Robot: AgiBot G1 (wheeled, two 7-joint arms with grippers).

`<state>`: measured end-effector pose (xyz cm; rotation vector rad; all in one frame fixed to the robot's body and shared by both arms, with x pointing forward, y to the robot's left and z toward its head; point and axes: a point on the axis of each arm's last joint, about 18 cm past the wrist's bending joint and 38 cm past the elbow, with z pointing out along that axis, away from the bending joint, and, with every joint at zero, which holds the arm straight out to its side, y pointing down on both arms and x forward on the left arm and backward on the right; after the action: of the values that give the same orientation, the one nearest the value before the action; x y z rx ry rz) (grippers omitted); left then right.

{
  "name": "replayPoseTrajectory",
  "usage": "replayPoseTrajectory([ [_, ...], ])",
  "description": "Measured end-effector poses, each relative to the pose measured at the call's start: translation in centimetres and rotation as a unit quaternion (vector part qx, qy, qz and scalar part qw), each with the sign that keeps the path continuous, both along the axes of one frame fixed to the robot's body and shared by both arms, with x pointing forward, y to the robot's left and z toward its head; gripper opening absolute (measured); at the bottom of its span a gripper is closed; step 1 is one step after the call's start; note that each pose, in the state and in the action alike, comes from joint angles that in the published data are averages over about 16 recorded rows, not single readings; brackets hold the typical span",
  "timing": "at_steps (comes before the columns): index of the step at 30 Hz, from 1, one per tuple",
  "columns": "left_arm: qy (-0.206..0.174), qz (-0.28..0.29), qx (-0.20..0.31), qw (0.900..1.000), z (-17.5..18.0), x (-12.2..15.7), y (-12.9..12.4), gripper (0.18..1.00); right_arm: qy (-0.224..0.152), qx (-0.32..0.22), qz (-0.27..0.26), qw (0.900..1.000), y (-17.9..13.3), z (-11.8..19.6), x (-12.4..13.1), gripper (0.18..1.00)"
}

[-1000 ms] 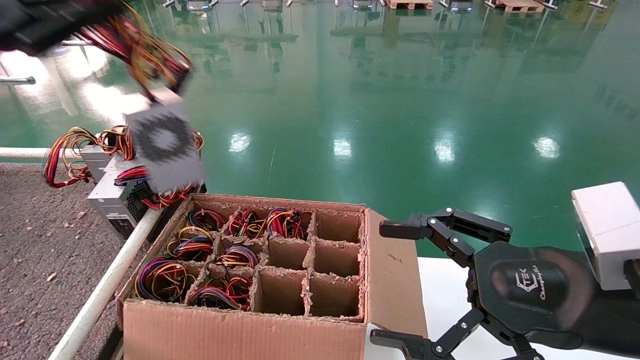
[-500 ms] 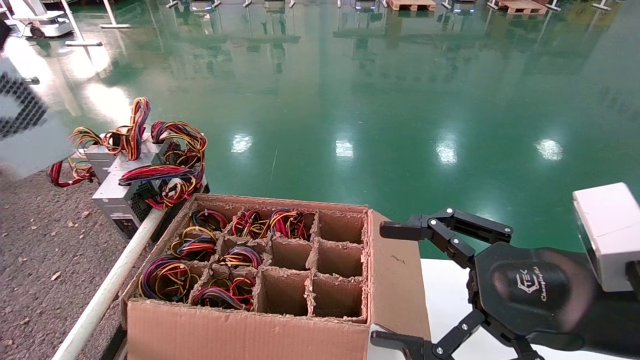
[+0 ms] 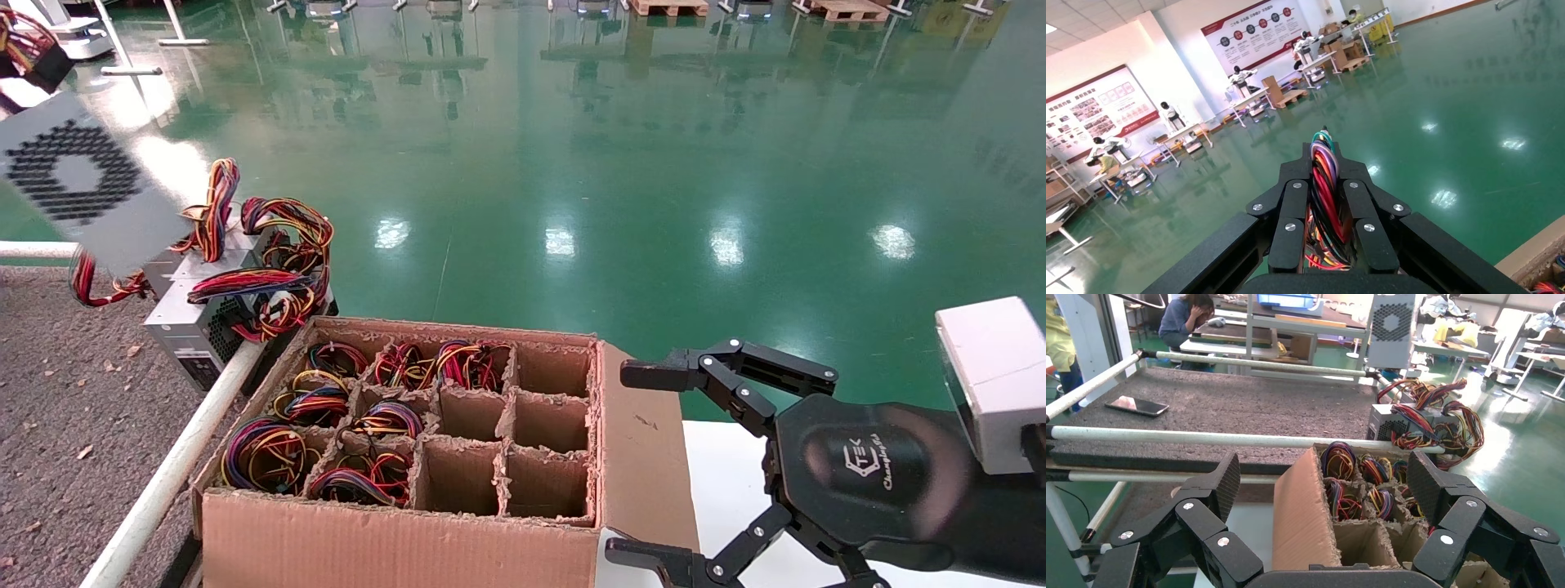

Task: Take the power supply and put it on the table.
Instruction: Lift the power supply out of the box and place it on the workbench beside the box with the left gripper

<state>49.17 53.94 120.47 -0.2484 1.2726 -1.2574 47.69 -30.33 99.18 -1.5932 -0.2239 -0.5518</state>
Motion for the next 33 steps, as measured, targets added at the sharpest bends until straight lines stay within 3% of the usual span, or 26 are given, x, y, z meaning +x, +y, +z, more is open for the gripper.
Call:
replayPoseTrajectory([
  [11,0.001,0.018,-0.007,0.9998,-0.3,1.4,0.2,0.225,0.000,0.000,0.000,1.000,0.0,0.0,0.0,1.000],
  [33,0.050,0.146,-0.014,0.9879,-4.7,7.1,3.5,0.224,0.000,0.000,0.000,1.000,0.0,0.0,0.0,1.000],
])
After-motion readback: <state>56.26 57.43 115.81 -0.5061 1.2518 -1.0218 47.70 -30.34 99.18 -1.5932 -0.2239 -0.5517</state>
